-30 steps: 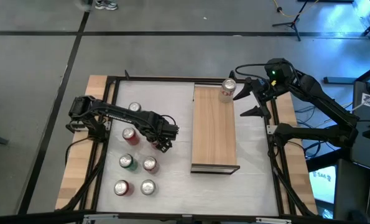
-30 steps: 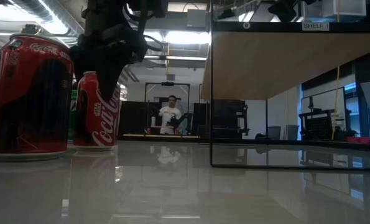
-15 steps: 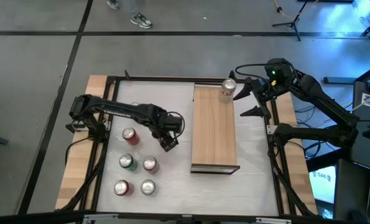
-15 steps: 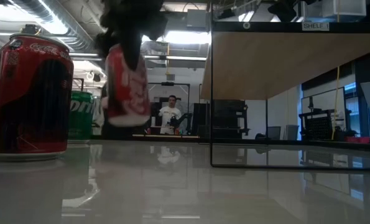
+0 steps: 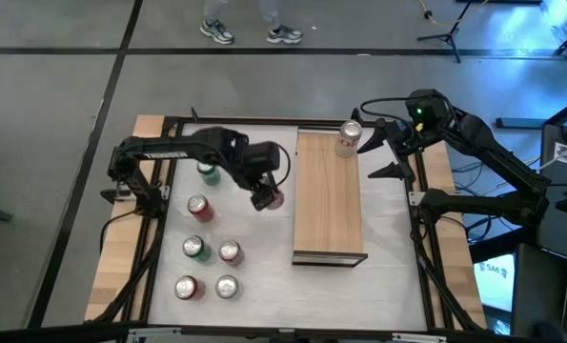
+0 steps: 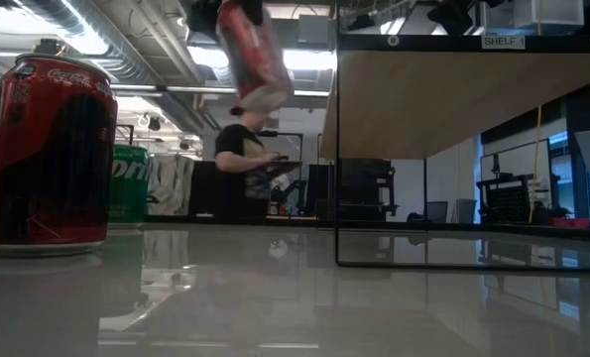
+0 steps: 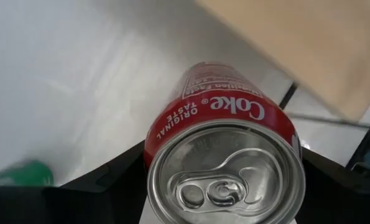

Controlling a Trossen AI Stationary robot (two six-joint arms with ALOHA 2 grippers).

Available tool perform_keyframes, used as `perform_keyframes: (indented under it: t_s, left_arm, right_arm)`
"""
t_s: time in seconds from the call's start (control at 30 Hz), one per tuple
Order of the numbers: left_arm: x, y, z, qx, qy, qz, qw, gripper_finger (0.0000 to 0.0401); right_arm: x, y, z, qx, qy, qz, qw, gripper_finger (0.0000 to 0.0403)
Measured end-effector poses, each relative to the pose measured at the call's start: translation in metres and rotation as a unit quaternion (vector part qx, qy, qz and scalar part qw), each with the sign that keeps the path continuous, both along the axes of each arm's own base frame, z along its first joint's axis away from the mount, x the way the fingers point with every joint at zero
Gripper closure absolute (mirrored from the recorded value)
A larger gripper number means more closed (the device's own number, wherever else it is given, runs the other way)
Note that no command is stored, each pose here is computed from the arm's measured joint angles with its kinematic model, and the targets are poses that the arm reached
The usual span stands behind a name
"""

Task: Place canned beverage on shelf
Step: Put the right red white soda can on the shelf

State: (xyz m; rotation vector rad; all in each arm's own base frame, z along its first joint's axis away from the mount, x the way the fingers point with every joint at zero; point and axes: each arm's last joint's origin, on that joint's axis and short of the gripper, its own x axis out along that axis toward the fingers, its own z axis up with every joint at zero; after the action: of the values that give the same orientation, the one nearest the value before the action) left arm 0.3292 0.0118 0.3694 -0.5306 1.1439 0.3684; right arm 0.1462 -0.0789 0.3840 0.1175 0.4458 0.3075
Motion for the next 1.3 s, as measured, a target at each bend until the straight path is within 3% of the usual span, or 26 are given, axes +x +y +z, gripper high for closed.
perform_keyframes:
  t_s: [0.4,0.77,0.97,1.3]
  left_arm:
    - [-0.002,0.032,0.049,0.083,-0.108,-0.008,0.991,0.0116]
    - [0.007,0.055,0.061,0.126,-0.186,-0.024,0.974,0.0116]
    - [0.027,0.057,0.052,0.142,-0.2,-0.052,0.968,0.0116]
    - [0.055,0.059,0.019,0.081,-0.172,-0.09,0.978,0.0115]
  right_arm:
    - [0.0,-0.001,0.0,-0.005,0.003,-0.007,1.0,0.0029]
    - [0.0,-0.001,0.0,-0.009,0.001,-0.006,1.0,0.0029]
    - [0.0,-0.001,0.0,-0.009,0.001,-0.006,1.0,0.0029]
    - [0.0,-0.001,0.0,-0.011,0.001,-0.004,1.0,0.0029]
